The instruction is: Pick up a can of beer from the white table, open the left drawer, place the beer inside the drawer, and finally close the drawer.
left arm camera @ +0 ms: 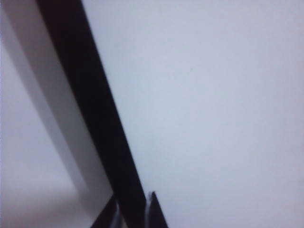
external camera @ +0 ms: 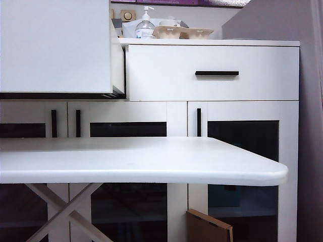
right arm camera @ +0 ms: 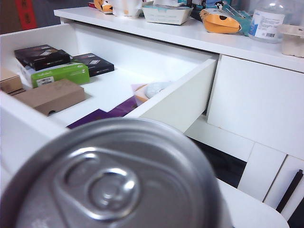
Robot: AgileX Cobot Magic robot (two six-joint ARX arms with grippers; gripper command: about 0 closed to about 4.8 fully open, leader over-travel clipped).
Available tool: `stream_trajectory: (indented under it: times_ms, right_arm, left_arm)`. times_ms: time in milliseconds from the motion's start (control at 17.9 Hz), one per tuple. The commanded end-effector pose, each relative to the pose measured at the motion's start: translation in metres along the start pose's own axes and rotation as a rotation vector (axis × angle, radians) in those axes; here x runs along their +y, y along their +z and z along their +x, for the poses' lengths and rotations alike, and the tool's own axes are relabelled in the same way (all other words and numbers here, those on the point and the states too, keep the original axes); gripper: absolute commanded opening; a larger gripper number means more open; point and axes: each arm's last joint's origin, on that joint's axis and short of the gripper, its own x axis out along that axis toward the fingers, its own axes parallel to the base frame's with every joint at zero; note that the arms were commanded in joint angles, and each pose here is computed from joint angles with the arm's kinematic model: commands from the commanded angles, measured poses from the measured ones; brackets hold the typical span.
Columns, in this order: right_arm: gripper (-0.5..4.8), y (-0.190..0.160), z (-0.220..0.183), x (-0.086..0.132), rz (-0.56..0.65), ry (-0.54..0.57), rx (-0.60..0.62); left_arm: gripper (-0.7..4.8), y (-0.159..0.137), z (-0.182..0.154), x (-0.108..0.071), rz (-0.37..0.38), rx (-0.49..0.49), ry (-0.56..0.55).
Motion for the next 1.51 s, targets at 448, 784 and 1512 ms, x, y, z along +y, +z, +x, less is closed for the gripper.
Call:
stream_trajectory:
  times_ms: [448, 784, 1512]
  right_arm:
    - [1.98, 0.012, -0.005, 0.000, 0.010, 0.001, -0.089]
    - [1.98, 0.012, -0.005, 0.000, 0.009, 0.000, -0.087]
    - [1.97, 0.014, -0.005, -0.001, 0.011, 0.000, -0.104]
  left_arm:
    - [2.37, -0.001, -0.030, -0.046, 0.132, 0.060, -0.314]
    - [4.79, 0.001, -0.034, -0.060, 0.187, 0.032, -0.411]
    - [4.55, 0.015, -0.064, -0.149, 0.482, 0.129, -0.174]
